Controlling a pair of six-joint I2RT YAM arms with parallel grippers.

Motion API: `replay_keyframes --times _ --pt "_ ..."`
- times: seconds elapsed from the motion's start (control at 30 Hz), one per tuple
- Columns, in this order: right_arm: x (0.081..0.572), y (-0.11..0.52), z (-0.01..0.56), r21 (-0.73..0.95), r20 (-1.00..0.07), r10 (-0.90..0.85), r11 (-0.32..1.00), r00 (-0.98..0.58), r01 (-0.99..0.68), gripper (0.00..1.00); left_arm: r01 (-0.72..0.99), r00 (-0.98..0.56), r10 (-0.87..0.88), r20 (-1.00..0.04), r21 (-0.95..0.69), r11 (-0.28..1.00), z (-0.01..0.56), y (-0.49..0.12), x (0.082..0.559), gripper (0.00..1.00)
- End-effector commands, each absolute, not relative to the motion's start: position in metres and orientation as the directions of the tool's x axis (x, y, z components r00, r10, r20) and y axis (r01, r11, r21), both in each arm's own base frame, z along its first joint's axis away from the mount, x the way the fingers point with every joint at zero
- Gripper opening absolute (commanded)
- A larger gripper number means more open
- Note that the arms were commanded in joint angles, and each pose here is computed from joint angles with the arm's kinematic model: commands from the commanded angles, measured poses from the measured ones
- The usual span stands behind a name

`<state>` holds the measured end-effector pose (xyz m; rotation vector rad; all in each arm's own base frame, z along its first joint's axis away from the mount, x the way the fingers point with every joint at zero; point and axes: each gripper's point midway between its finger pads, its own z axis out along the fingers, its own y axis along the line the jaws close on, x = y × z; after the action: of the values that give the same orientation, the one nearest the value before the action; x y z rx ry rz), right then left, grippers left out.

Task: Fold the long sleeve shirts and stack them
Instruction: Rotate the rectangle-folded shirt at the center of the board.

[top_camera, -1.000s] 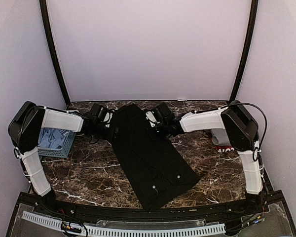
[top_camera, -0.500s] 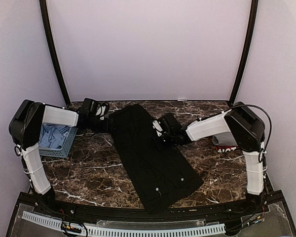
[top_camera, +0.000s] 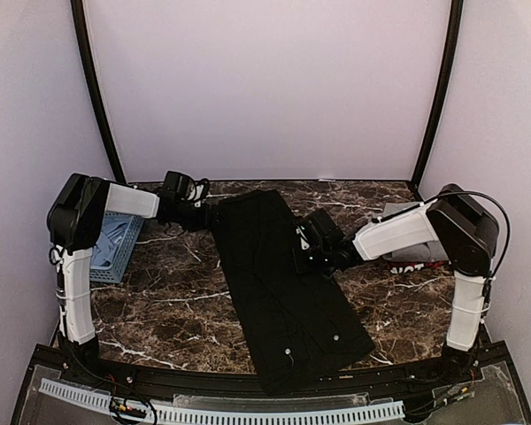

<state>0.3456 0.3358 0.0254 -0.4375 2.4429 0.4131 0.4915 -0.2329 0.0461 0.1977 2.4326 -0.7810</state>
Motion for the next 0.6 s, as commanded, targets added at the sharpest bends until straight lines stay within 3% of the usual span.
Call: replay_keyframes --times 0.0,0.27,0.57 --pt "0.320 0.316 -0.001 0.191 -0.511 -0.183 0.929 -0.840 -0.318 0.44 0.305 -0.820 -0.036 -0.571 -0.490 0.817 0.053 -0.238 0.510 0.73" --pt "0.321 0.330 0.039 0.229 -0.579 -0.198 0.892 -0.791 -0.390 0.45 0.246 -0.814 -0.033 -0.581 -0.396 0.885 0.044 -0.222 0.526 0.72" --pt "0.360 0.361 0.097 0.105 -0.721 -0.305 0.839 -0.622 -0.534 0.55 0.130 -0.759 -0.061 -0.648 -0.242 0.962 0.069 -0.182 0.527 0.78"
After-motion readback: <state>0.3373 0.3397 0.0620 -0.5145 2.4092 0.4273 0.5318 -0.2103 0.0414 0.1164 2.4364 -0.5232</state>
